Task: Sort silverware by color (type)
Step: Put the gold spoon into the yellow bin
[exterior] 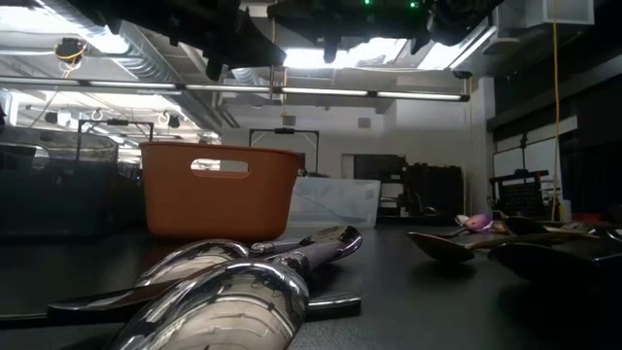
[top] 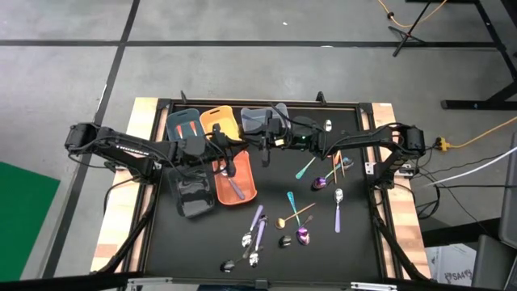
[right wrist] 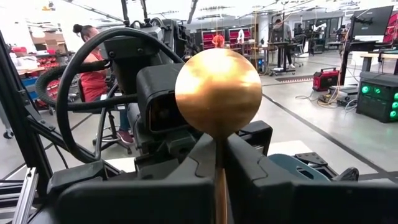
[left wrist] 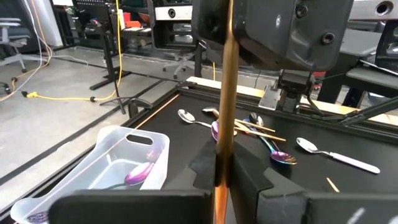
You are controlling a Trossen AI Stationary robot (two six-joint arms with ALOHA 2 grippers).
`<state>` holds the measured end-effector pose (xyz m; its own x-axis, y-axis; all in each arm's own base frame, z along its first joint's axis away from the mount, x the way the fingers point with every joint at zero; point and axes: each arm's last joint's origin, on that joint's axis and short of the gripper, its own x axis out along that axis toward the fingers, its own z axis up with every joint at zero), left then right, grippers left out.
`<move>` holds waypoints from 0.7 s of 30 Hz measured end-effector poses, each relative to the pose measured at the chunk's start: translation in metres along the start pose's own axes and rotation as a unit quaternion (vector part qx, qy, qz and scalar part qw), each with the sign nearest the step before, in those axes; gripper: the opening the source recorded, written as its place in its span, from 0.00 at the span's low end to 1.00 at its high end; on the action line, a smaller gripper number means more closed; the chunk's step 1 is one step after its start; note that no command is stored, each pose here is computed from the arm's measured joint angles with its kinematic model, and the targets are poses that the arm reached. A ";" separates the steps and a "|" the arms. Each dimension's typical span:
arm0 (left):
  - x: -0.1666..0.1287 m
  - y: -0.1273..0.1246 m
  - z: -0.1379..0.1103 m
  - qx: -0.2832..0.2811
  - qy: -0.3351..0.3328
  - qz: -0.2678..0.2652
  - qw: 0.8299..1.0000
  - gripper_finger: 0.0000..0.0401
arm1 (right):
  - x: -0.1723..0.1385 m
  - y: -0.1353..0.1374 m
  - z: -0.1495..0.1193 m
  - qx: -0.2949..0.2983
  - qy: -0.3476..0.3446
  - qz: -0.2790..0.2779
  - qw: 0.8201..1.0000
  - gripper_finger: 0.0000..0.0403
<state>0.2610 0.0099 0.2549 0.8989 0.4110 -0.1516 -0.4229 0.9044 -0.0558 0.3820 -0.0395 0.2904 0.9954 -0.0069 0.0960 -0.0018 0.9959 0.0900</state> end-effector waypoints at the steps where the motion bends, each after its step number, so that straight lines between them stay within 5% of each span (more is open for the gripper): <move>1: 0.000 0.000 0.000 0.000 0.001 0.000 1.000 0.05 | 0.000 0.000 0.000 0.000 0.001 0.000 1.000 0.05; 11: 0.000 0.000 -0.001 0.002 0.003 0.003 1.000 0.05 | 0.000 0.000 -0.005 0.003 0.024 -0.002 1.000 0.28; 21: -0.001 0.001 -0.001 0.004 0.009 0.004 1.000 0.05 | -0.001 -0.006 -0.009 0.005 0.052 -0.012 0.999 0.32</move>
<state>0.2597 0.0100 0.2539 0.8938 0.4155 -0.1688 -0.4283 0.9024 -0.0465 0.3814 -0.0449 0.2808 0.9997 -0.0217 -0.0096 0.0226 0.9946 0.1010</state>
